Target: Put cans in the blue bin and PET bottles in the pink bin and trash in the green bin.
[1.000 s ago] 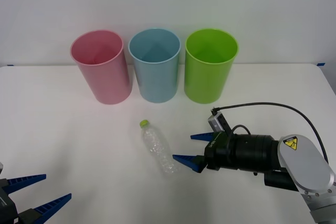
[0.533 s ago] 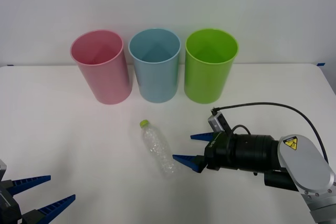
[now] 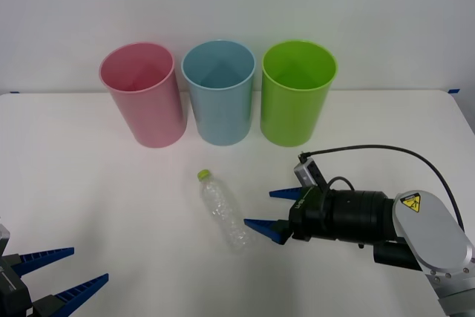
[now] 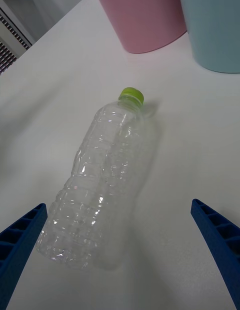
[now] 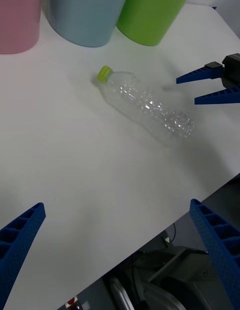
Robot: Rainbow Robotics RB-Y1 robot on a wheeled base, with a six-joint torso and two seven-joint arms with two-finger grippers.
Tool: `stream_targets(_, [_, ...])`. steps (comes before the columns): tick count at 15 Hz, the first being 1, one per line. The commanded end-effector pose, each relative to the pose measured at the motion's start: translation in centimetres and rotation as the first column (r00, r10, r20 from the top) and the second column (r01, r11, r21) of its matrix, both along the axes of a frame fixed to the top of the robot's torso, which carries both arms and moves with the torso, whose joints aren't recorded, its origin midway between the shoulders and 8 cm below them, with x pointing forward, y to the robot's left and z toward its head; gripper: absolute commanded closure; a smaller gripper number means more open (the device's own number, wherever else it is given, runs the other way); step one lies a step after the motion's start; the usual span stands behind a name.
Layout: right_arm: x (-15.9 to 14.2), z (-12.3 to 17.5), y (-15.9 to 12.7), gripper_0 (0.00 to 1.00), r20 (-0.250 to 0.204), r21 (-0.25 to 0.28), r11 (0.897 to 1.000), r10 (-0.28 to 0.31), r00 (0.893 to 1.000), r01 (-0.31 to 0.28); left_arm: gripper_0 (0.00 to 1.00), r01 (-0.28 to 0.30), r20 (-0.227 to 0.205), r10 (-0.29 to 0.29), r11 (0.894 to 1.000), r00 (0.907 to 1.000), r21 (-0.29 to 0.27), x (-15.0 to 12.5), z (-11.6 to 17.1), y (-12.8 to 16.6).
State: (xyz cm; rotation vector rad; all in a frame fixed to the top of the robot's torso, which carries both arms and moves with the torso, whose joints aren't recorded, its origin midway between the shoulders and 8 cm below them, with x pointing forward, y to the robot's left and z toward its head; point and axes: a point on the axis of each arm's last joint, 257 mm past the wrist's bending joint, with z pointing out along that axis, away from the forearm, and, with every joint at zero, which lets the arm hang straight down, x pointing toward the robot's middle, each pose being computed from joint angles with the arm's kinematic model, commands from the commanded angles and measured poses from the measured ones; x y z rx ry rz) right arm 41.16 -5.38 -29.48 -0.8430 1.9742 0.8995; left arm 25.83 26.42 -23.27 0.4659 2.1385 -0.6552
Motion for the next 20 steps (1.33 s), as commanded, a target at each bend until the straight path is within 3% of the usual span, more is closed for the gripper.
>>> stream_targets(1, [0.0, 0.0, 0.0, 0.00, 0.000, 0.000, 1.000, 0.000, 1.000, 0.000, 0.00, 0.000, 0.000, 0.000, 1.000, 1.0000, 0.000, 0.0, 0.0, 0.0])
stream_targets(10, [0.0, 0.0, 0.0, 0.00, 0.000, 0.000, 1.000, 0.000, 1.000, 0.000, 0.00, 0.000, 0.000, 0.000, 1.000, 1.0000, 0.000, 0.0, 0.0, 0.0])
stream_targets(11, [-1.0, -1.4, 0.0, 0.00, -0.039, 0.007, 1.000, -0.007, 0.999, 0.007, 0.00, 0.000, 0.000, 0.000, 1.000, 1.0000, 0.000, 0.0, 0.0, 0.0])
stream_targets(20, [-1.0, 2.1, 0.9, 0.00, 0.007, 0.086, 0.996, 0.008, 1.000, -0.009, 0.00, 0.000, 0.000, 0.000, 1.000, 1.0000, 0.000, 0.0, 0.0, 0.0])
